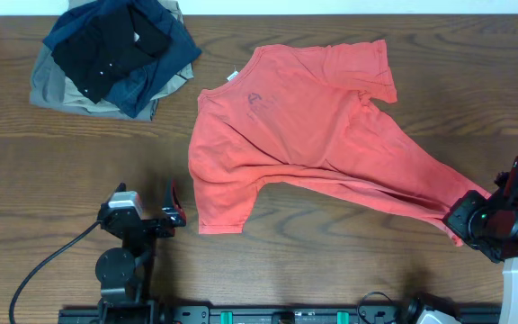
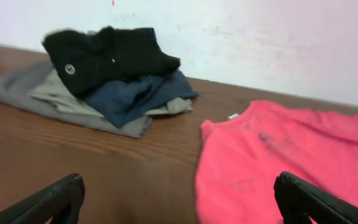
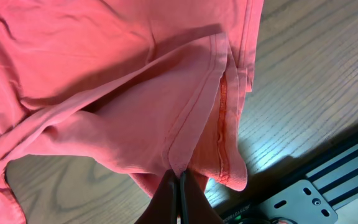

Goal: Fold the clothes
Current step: 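Pull the grasped hem down-right to stretch the shirt, then reach the left gripper to the shirt's left hem and grasp it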

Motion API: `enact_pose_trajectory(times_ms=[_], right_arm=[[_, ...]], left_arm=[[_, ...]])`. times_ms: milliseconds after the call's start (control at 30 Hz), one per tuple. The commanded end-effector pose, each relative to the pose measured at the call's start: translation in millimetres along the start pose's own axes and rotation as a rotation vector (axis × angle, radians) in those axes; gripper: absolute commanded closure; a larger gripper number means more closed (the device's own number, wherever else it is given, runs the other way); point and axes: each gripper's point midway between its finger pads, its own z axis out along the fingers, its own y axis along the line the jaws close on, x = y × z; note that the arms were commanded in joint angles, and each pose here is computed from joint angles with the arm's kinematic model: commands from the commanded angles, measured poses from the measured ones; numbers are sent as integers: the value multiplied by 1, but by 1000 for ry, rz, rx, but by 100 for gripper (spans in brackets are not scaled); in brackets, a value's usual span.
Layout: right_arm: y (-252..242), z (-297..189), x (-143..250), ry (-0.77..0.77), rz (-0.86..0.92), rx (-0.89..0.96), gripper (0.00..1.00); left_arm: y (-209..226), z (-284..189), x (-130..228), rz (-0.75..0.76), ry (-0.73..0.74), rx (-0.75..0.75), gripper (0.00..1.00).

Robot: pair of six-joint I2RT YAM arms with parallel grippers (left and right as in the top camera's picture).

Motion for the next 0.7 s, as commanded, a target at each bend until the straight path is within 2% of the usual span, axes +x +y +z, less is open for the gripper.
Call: enact_pose_trajectory(times_ms=[0,100,233,467,667], right_arm=[[-2,-1,0,-2,33,-5,99],[-1,-1,-1,-5,33,-6,99],[0,-1,-3,-14,32,-10,99],[2,-1,-7,-29,31,-18,99],[2,0,-7,-27,31,-19,99]], left_arm=[[-18,0,18,-185,74,107,2],[-46,-6,18,-187,104,270,2],[-67,-14,25,-189,156,396,2],[-77,-15,30,-204,266,436,2],[-81,-8,21,-105,423,426,2]])
